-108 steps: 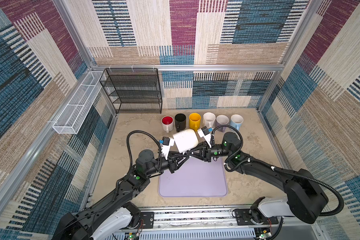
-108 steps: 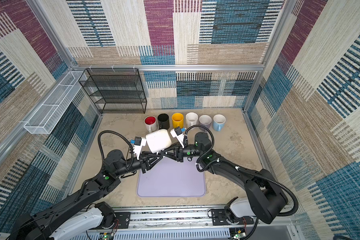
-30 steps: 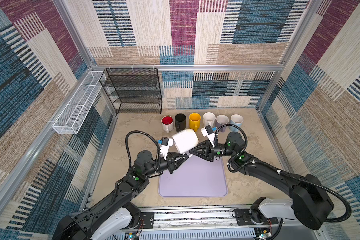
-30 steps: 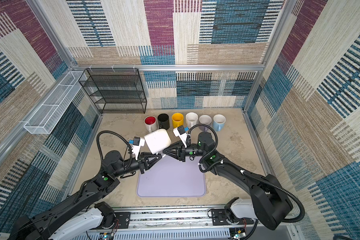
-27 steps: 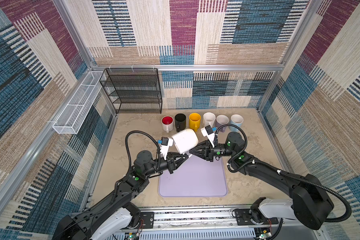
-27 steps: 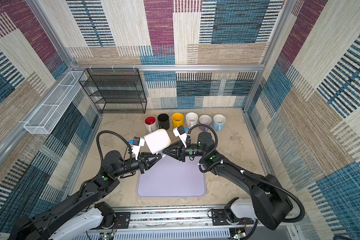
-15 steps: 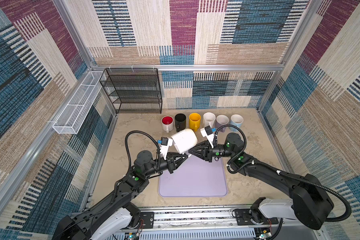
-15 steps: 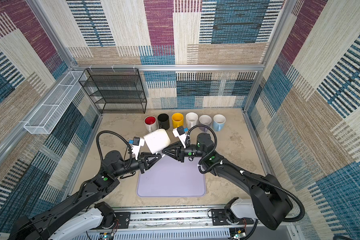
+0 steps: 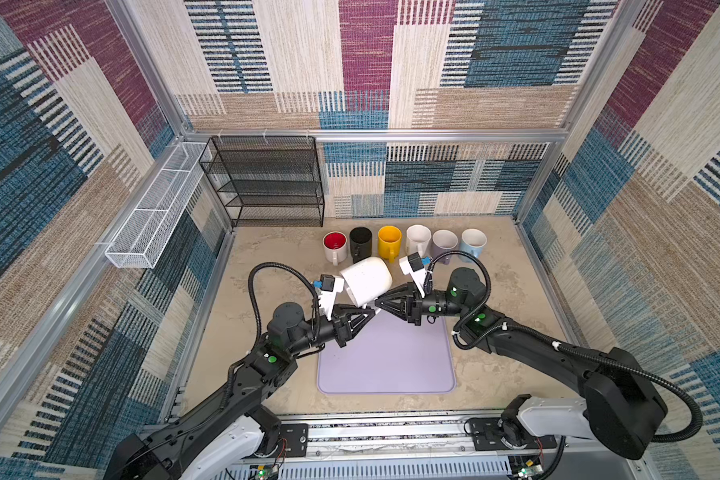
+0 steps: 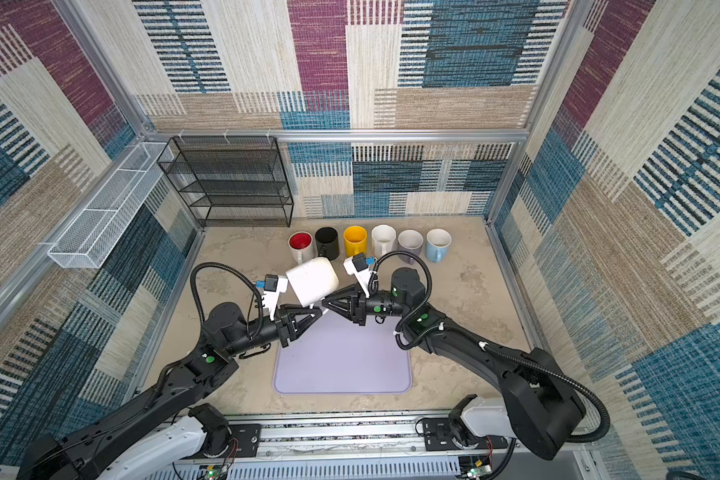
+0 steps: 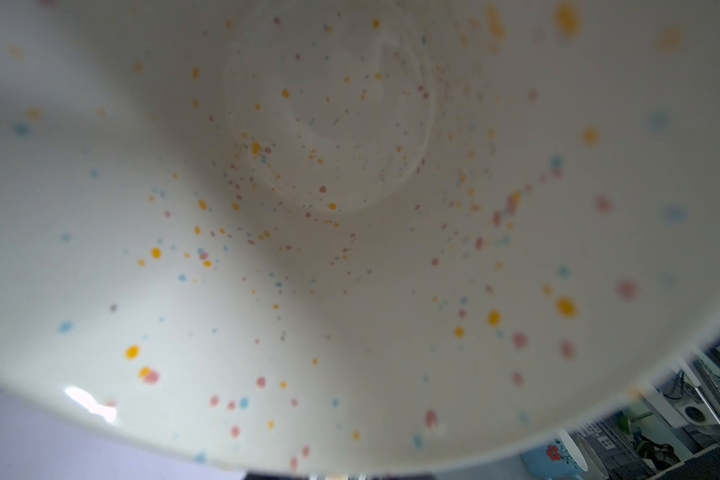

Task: Turn the mug right side up
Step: 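Close the left gripper on the speckled mug's rim while the right gripper holds its base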

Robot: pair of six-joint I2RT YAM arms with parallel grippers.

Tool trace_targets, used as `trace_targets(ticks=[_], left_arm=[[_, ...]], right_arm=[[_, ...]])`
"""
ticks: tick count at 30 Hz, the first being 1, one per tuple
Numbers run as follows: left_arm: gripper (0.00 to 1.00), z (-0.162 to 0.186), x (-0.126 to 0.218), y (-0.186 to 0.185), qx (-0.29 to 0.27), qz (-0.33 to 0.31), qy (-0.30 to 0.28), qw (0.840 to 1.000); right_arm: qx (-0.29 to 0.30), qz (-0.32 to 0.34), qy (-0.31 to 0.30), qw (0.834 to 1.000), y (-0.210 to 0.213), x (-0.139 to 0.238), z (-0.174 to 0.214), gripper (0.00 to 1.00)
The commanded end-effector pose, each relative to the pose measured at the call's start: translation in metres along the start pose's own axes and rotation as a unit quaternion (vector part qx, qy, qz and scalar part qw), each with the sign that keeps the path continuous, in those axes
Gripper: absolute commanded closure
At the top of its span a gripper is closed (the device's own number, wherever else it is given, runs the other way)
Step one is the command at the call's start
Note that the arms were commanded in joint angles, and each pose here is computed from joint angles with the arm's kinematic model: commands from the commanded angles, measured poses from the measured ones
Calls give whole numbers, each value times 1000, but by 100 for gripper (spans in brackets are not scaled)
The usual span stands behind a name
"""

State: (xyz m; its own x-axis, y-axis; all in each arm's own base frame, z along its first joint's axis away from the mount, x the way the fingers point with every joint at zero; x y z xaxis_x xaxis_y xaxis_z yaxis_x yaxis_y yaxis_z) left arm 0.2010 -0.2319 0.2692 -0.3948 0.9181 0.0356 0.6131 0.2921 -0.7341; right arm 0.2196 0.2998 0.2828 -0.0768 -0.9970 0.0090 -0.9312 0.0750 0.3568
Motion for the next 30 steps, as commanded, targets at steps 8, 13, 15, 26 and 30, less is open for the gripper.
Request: trace_targets(ticks=[8, 13, 15, 26, 30], left_arm=[[77, -12, -1, 6, -21, -27, -37, 999], [77, -14, -2, 9, -20, -37, -37, 998], [77, -14, -2, 10, -18, -39, -36, 998], [77, -16, -3, 13, -16, -50, -39, 998], [77, -16, -2, 13, -16, -51, -41, 998]], right_arm=[[26, -87, 3, 996, 35, -3, -6, 100], [37, -97, 2, 995, 41, -2, -8, 100], [40, -101, 3, 994, 43, -3, -8, 100], [55, -121, 8, 991, 52, -5, -7, 100], [58, -124, 12, 990, 55, -6, -6, 100]])
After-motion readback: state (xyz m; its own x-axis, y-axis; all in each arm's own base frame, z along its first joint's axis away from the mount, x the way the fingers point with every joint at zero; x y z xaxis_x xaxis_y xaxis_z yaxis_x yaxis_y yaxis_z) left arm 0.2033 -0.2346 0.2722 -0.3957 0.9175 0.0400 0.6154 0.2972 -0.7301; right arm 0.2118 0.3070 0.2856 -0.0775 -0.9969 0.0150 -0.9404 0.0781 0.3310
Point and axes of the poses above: each gripper's point midway between its finger pads, its own x axis back along the fingers, its own y axis along the line the jaws close on, z = x × y, the point moved 3 cm from there along x, back along the fingers, and after that the axes turned 10 degrees about x, right-handed, at the moved point
